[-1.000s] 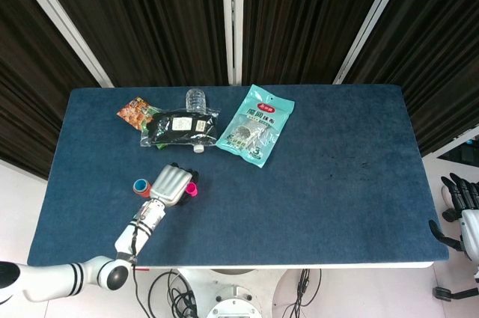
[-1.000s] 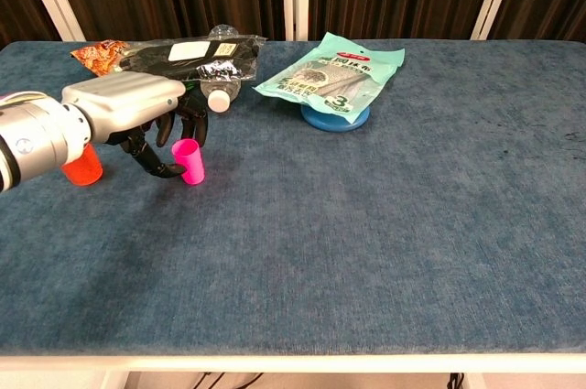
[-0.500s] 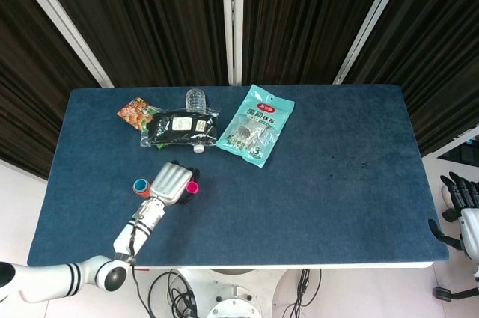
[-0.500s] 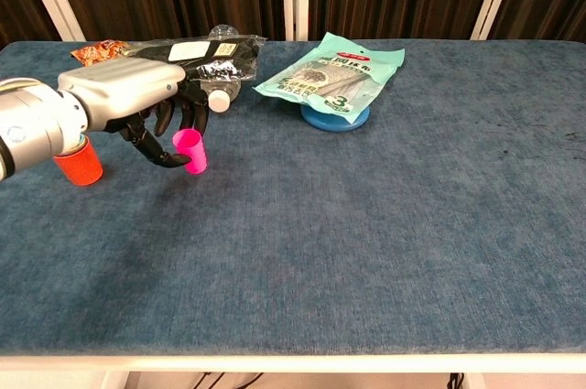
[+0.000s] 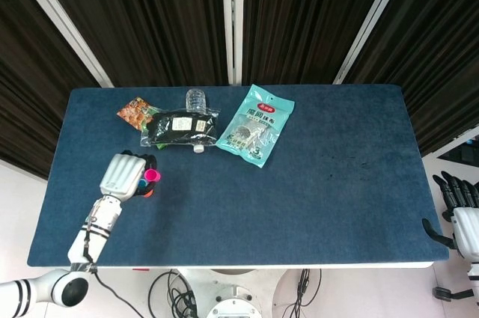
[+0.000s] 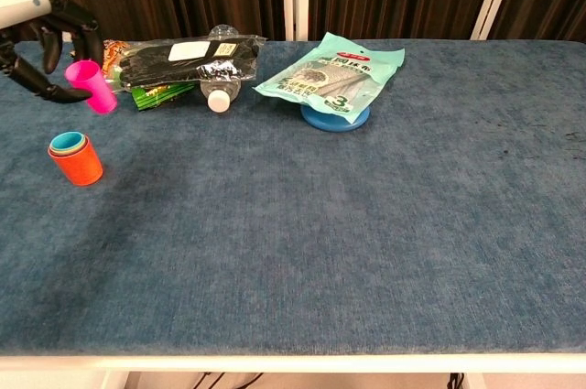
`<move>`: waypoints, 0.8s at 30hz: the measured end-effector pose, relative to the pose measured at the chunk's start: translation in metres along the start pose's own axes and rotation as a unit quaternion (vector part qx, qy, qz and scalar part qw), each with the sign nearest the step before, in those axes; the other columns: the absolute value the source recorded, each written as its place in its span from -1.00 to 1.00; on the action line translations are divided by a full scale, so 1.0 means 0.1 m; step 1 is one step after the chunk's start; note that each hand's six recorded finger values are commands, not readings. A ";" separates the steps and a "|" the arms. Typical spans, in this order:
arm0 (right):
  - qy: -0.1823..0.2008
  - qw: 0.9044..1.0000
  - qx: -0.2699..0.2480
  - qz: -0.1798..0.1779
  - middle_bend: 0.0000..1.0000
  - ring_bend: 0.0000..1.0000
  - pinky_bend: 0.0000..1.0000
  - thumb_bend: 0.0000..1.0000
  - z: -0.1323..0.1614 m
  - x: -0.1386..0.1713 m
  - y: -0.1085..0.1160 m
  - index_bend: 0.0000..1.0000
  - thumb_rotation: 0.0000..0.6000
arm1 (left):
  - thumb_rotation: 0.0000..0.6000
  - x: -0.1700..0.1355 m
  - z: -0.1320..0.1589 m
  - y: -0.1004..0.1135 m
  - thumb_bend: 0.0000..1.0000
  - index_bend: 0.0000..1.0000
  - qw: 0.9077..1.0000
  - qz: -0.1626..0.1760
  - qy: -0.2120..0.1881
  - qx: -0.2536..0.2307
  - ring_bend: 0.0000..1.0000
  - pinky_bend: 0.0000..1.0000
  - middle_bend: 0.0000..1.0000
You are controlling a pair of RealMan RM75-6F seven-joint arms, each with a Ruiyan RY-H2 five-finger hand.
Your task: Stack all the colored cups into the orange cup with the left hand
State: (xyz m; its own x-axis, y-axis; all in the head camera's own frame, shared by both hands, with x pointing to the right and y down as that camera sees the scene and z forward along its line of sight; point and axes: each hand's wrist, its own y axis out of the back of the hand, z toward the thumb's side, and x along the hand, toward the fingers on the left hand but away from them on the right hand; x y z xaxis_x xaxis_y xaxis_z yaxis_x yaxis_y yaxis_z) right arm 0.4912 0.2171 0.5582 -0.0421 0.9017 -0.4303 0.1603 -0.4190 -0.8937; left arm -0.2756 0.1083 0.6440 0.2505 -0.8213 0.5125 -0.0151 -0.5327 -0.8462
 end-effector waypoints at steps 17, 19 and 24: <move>0.000 1.000 0.005 0.002 -1.00 -1.00 -1.00 -0.45 0.04 0.01 -0.02 -1.00 1.00 | 1.00 -0.02 -0.32 -0.32 -0.43 0.03 0.999 -0.030 0.035 -0.009 0.15 -0.16 0.04; -0.001 1.000 0.005 0.002 -1.00 -1.00 -1.00 -0.45 0.03 0.01 -0.02 -1.00 1.00 | 1.00 -0.02 -0.34 -0.32 -0.43 0.03 0.999 -0.029 0.037 -0.011 0.15 -0.16 0.04; 0.000 1.000 0.005 0.003 -1.00 -1.00 -1.00 -0.45 0.04 0.01 -0.03 -1.00 1.00 | 1.00 -0.04 -0.34 -0.30 -0.43 0.03 0.999 -0.026 0.036 -0.012 0.15 -0.16 0.04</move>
State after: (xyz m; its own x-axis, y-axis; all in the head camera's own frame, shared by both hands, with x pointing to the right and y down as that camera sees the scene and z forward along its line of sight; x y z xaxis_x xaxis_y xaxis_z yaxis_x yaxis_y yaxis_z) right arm 0.4866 0.2186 0.5597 -0.0409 0.8991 -0.4359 0.1514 -0.4257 -0.8921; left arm -0.3087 0.1203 0.6725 0.1814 -0.8040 0.5663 -0.0265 -0.5797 -0.8144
